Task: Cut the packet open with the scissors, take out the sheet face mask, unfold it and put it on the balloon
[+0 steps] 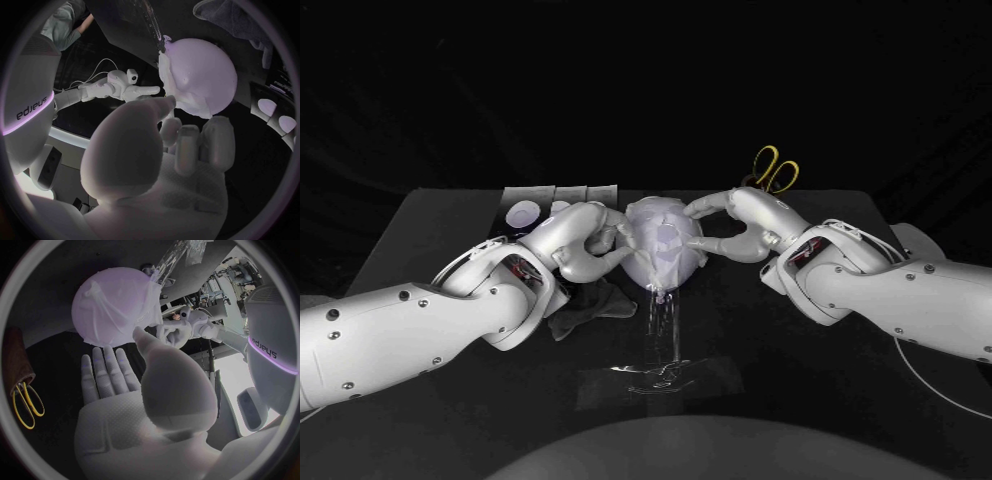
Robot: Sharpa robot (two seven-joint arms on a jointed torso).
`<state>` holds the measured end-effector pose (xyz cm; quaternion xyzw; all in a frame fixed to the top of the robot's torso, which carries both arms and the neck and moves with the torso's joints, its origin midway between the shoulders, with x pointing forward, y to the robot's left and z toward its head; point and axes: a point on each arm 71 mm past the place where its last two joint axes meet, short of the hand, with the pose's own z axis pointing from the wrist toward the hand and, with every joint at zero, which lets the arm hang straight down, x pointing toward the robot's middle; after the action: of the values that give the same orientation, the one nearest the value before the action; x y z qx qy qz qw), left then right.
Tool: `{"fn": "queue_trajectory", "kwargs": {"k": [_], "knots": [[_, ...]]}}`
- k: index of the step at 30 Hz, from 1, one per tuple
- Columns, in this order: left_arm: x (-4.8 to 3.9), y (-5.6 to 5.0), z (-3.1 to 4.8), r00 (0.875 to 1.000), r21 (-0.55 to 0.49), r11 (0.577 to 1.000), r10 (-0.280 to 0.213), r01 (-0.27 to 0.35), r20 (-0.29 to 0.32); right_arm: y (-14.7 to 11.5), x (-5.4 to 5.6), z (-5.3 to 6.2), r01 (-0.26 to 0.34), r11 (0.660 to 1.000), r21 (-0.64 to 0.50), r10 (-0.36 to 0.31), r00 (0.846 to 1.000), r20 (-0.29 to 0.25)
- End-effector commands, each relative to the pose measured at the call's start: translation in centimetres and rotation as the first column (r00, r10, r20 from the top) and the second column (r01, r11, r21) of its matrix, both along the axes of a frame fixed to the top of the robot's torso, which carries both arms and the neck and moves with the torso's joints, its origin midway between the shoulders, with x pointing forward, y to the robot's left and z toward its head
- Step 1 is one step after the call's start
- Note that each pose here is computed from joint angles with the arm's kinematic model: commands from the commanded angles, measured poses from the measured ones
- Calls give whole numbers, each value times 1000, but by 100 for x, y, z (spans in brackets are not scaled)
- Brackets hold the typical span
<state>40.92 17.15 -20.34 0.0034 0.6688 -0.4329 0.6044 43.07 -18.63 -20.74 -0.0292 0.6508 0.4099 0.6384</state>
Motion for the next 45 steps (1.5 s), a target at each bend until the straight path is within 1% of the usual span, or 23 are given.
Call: {"fn": "queue_trajectory", "kwargs": {"k": [1,4,10,16,19,32,40,45], "knots": [[-22,20,-5,999,0,1000,-13,13,-33,9,-8,-4,-11,1000,-7,11,1000,0],[-30,74,-18,999,9,1000,-6,7,-52,8,-8,-7,-10,1000,-7,10,1000,-1],[-39,140,-47,996,30,1000,0,3,-86,8,-11,-10,-10,1000,-5,10,1000,1],[3,227,-91,994,52,999,20,-15,-110,11,-13,-12,-11,1000,-5,11,1000,1],[20,253,-111,992,62,998,26,-19,-121,10,-13,-12,-11,1000,-5,11,1000,0],[81,325,-194,986,105,994,44,-27,-163,8,-14,-12,-10,1000,-4,10,1000,1],[91,336,-240,981,126,992,44,-20,-188,9,-15,-11,-10,1000,-4,10,1000,1],[105,364,-276,977,150,989,49,-18,-205,9,-15,-11,-10,1000,-4,10,1000,1]]}}
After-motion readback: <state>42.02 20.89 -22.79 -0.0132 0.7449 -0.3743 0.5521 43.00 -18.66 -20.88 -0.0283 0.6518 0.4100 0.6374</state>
